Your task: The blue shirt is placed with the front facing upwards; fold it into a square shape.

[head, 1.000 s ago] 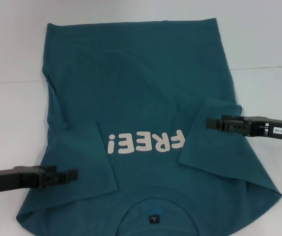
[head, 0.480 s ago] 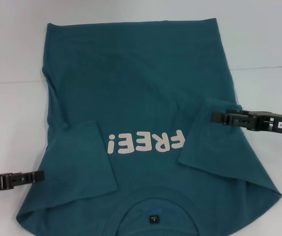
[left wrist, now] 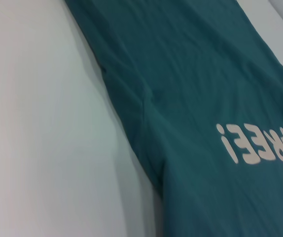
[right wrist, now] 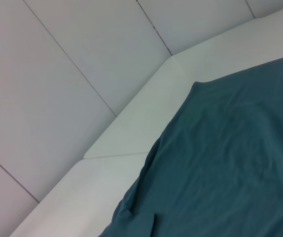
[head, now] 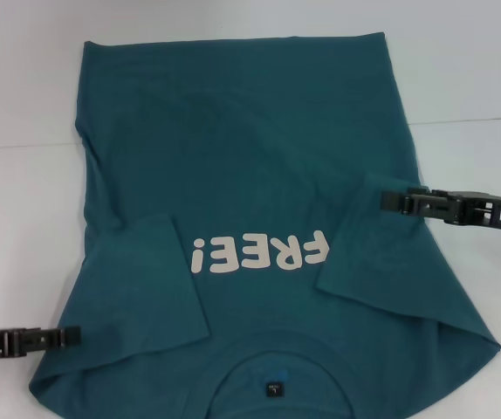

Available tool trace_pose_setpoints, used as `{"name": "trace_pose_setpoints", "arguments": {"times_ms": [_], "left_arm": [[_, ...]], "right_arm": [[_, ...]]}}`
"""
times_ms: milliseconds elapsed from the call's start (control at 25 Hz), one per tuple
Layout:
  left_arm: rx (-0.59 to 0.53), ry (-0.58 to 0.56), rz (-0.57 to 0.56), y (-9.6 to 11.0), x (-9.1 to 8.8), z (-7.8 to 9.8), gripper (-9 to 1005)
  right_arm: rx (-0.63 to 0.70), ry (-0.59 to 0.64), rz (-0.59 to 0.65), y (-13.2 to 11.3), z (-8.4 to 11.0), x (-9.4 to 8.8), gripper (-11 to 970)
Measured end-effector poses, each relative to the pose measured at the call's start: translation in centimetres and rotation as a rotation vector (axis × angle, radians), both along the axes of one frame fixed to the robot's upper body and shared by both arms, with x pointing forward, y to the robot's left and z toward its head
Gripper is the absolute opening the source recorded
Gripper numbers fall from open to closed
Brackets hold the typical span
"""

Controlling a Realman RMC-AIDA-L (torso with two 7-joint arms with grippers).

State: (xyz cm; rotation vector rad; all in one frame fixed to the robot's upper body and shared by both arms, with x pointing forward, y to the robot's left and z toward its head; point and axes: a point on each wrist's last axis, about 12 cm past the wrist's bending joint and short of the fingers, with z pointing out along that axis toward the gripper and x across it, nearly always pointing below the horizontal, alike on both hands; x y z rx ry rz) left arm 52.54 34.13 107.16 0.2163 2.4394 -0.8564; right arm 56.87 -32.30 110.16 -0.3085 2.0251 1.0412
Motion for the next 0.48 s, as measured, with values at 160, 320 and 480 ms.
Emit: {"name": "trace_pose_setpoints", "arguments": {"times_ms": [160,320,480], "left_arm": [[0.025,0.031,-0.039,-0.4,-0.2,-0.3,885],[0.026,0.053,-0.079,-1.0,-0.4,-0.4,885],[0.007,0.062,-0.111,-1.3,-0.5,-0.2,885]], "right_arm": [[0.004,0.005,-0.005,-0.1,0.1,0.0,944],[0.004,0.004,-0.005,-0.1,0.1,0.1,944],[0.004,0.004,-0.006,-0.1,0.1,0.1,944]]}}
